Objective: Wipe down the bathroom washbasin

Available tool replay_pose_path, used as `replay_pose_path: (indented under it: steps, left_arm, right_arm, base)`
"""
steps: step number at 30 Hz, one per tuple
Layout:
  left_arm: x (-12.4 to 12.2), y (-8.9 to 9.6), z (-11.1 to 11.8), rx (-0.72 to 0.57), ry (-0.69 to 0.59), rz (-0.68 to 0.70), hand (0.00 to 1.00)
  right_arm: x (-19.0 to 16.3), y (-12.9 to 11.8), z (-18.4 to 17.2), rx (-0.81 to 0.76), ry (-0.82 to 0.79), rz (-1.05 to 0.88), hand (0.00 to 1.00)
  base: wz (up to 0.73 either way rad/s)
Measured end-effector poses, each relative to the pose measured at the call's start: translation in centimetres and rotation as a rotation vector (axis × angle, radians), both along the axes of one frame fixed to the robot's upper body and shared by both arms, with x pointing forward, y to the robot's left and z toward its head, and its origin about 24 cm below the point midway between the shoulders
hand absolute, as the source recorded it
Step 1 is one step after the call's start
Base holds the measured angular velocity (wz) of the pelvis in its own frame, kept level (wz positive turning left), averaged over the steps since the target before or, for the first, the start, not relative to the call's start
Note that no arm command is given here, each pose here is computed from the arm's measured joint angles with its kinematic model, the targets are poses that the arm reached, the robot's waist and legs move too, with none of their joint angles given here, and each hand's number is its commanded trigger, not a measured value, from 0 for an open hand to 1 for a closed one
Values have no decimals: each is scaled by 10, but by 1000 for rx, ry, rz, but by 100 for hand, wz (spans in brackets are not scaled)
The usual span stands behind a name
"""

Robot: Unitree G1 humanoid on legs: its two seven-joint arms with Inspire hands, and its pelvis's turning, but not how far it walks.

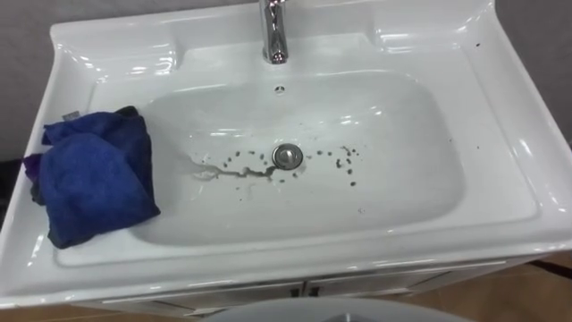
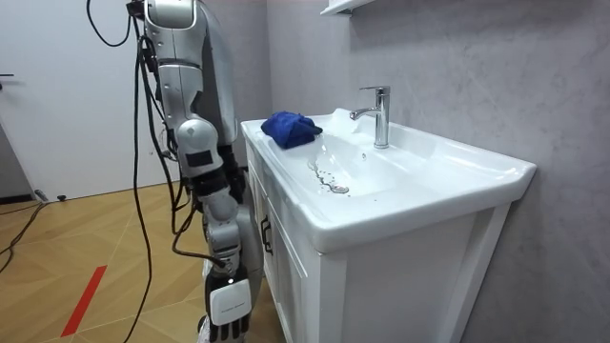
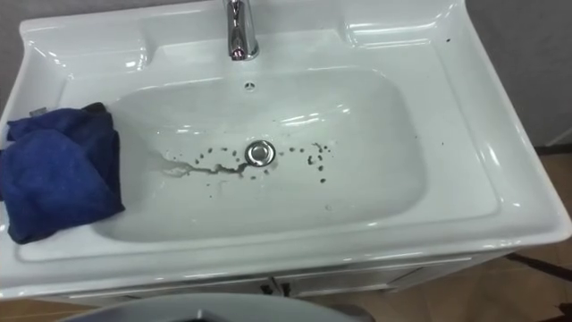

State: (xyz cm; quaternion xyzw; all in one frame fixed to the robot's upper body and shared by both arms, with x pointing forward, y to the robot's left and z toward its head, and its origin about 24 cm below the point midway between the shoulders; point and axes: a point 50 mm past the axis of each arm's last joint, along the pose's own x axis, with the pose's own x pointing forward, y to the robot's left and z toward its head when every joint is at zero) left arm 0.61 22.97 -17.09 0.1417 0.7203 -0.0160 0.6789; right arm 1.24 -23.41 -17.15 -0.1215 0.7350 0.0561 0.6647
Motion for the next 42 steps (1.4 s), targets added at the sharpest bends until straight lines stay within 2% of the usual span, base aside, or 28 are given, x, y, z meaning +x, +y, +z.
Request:
replay_pose_path:
  steps: [4,12,21,27,33,40,42]
  left_arm:
    - [-10,-1,0,-11,9,77,0]
    - [-21,4,1,1,-20,339,0]
    - [-29,26,7,206,-84,649,0]
    - [-34,55,19,452,-140,828,0]
    - [-21,88,43,761,-306,962,0]
    - [7,131,87,1075,-533,1012,0]
    - [18,148,108,1167,-629,1024,0]
  right_arm:
    - [0,0,0,0,3,1,0]
    - [0,-1,0,-5,16,2,0]
    - [-3,-14,3,-42,15,-26,0]
    - [-3,-27,7,-89,-4,-51,0]
    - [-2,-30,8,-110,-30,-81,0]
    - [3,-35,10,-125,-103,-96,0]
    - [4,-39,11,-136,-130,-123,0]
  base:
    - [2]
    - [11]
    - [5]
    - [10]
    - [1]
    - [3]
    - [7]
